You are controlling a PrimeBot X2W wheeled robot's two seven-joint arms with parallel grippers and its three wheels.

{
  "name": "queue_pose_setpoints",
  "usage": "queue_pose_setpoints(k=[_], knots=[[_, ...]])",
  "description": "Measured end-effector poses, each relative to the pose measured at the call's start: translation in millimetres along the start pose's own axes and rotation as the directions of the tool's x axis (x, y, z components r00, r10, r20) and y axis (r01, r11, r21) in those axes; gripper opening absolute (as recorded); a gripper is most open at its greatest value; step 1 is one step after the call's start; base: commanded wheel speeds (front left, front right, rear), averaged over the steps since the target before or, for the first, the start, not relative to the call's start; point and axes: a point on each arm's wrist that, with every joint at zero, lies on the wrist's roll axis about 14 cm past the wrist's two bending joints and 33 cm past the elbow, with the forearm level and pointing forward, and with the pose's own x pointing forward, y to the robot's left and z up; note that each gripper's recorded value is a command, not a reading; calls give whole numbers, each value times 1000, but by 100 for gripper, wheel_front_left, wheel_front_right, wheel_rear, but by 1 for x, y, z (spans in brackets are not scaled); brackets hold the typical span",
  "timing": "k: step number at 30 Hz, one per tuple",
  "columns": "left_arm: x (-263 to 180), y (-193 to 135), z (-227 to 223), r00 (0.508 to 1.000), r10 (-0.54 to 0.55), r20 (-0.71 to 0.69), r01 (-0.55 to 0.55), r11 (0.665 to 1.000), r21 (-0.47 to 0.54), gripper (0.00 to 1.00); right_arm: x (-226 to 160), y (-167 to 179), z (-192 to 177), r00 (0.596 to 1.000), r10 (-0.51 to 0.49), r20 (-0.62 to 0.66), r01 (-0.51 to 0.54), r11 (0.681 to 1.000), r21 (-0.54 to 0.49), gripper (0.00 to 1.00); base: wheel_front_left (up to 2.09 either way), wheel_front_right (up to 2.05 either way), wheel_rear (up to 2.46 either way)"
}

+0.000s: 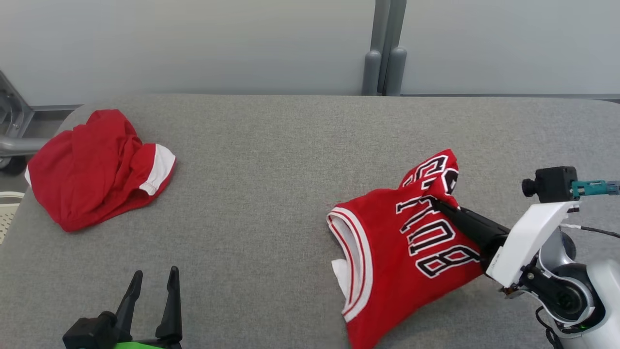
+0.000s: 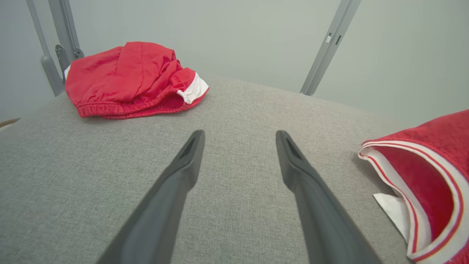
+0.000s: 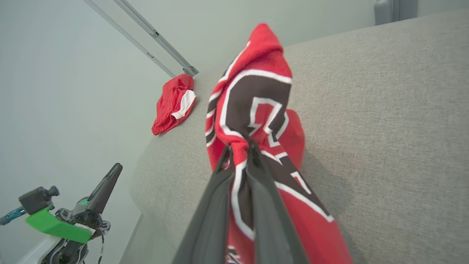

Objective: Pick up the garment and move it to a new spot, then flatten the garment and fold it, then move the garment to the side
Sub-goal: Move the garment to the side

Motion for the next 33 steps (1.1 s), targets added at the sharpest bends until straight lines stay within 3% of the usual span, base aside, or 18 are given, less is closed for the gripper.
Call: queue_pose_setpoints(k=[7, 15, 24, 28, 30, 33], knots=[[-3, -2, 2, 1000, 8, 17, -8, 1000, -18, 100, -17, -53, -1, 987, -162, -8, 162, 987, 24, 0, 0, 0, 0], [14, -7, -6, 1000, -20, -14, 20, 1000, -8, 100, -35, -137, -3, 915, -396, -82, 398, 917, 21, 0, 0, 0, 0], [60, -26, -2, 993, -118, -15, 118, 992, 41, 100, -58, -226, 28, 757, -646, -93, 629, 761, -161, 0, 0, 0, 0], [77, -39, -5, 986, -163, -30, 165, 985, 49, 100, -75, -257, 44, 682, -729, -56, 703, 675, -225, 0, 0, 0, 0], [84, -44, -10, 982, -185, -47, 187, 981, 50, 100, -89, -271, 52, 643, -765, -32, 746, 635, -200, 0, 0, 0, 0], [96, -52, -19, 973, -218, -74, 223, 973, 54, 100, -115, -294, 58, 565, -825, -8, 803, 551, -228, 0, 0, 0, 0]])
